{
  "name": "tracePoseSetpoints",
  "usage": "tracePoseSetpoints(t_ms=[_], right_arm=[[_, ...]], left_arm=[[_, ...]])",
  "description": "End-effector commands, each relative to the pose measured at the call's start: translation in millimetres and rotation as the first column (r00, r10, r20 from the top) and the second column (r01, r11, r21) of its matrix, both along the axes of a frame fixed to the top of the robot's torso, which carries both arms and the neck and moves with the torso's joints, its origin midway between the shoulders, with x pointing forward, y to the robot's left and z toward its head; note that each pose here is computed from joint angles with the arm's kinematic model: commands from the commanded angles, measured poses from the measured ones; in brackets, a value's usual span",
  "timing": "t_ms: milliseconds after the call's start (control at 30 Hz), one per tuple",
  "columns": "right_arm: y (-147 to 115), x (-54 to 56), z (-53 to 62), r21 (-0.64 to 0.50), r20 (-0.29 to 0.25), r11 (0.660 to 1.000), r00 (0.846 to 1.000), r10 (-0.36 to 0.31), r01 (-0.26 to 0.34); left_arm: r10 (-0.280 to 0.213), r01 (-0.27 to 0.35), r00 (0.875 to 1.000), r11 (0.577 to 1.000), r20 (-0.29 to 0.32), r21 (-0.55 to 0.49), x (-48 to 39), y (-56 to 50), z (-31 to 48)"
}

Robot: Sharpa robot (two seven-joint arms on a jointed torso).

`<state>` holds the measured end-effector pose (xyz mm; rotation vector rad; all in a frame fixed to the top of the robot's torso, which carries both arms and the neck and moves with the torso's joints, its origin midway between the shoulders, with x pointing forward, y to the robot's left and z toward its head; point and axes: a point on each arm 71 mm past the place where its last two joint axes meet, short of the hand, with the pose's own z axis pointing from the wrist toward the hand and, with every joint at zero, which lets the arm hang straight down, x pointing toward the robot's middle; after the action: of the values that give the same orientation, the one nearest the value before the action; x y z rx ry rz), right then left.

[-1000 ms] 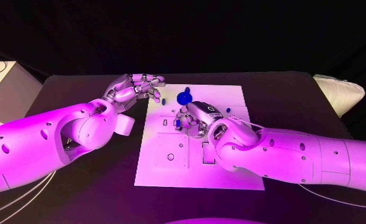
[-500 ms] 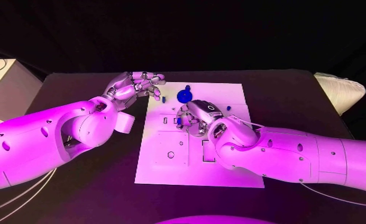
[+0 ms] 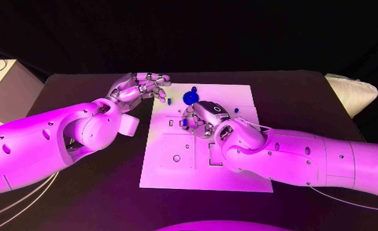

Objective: Assemble the parts on the task board

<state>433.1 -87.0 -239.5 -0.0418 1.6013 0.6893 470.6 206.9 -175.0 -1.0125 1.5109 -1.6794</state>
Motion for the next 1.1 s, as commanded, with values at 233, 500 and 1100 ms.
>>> tracePoseSetpoints(t_ms=[233, 500, 1100], right_arm=[[-1.1, 1.1, -1.9, -0.023, 0.014, 1.0, 1.0, -0.005, 0.005], [-0.3, 0.8, -1.9, -0.023, 0.015, 1.0, 1.0, 0.003, -0.002], [-0.5, 1.6, -3.2, -0.028, 0.011, 1.0, 1.0, 0.009, -0.009]], left_arm=[[-0.02, 0.02, 1.0, 1.0, 0.002, -0.008, -0.6, -2.0, 0.8], [-0.021, 0.021, 1.0, 1.0, 0.001, -0.007, -0.4, -2.0, 0.4], [-0.022, 0.022, 1.0, 1.0, 0.0, -0.006, -0.4, -1.7, 0.0]])
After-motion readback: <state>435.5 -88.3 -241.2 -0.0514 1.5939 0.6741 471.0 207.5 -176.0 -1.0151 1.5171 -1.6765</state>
